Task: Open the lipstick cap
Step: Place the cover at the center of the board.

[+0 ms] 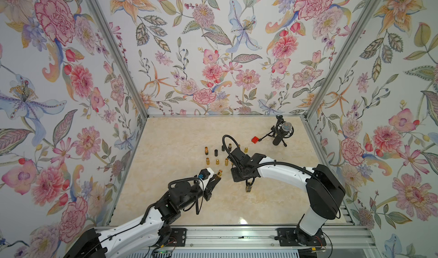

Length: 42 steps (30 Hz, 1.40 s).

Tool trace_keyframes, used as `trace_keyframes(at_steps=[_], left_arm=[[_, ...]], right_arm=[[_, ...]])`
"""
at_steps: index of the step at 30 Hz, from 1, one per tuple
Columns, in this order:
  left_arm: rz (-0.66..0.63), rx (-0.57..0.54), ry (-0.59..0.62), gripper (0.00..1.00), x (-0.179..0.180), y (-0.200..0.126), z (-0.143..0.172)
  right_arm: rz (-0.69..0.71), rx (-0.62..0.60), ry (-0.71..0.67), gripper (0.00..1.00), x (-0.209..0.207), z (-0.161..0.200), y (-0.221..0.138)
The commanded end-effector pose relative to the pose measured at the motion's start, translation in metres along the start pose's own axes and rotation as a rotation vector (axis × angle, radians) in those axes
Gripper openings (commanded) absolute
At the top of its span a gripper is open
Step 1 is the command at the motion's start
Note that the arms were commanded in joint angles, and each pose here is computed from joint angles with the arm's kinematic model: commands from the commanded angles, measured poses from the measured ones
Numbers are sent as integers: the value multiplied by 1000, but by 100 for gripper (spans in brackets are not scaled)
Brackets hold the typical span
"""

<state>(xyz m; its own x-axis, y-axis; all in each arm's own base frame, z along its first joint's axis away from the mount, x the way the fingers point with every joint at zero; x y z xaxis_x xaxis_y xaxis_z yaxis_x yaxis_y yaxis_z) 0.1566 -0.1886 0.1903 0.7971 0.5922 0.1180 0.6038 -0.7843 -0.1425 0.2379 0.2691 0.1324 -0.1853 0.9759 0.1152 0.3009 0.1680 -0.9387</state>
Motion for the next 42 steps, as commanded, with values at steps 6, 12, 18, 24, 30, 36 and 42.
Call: trace_keyframes(at_steps=[6, 12, 18, 24, 30, 36, 42], left_arm=[[-36, 2, -21, 8, 2, -7, 5], [-40, 10, -18, 8, 2, -9, 7], [-43, 9, -16, 8, 2, -9, 7], [-48, 7, -16, 7, 3, -11, 6], [-55, 4, -11, 8, 3, -12, 5], [-62, 1, -1, 8, 5, -12, 3], [-67, -29, 3, 7, 6, -5, -5]], right_arm=[[50, -24, -9, 22, 7, -10, 19], [65, -9, -19, 22, 10, -10, 29], [82, 10, -22, 22, 8, -9, 39], [81, 17, -18, 28, 8, -9, 40], [37, -11, -11, 37, 12, -14, 24], [-101, -73, -2, 40, 13, -17, -30], [-298, -138, -25, 41, 4, -8, -94]])
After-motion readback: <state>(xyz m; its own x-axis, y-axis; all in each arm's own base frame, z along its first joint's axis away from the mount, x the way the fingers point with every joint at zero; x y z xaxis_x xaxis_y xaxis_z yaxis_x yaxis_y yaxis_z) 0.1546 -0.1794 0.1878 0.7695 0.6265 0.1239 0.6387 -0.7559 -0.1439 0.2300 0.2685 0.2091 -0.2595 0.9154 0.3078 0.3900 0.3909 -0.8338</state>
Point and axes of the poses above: each gripper's point midway between its finger pads, its own y axis out along the fingers, its own x axis along the line the jaws close on, z = x × y, the point moved 7 cm from there along -y, back along the fingers, and after that the axes turned 8 degrees about y, right-handed, at the moved point
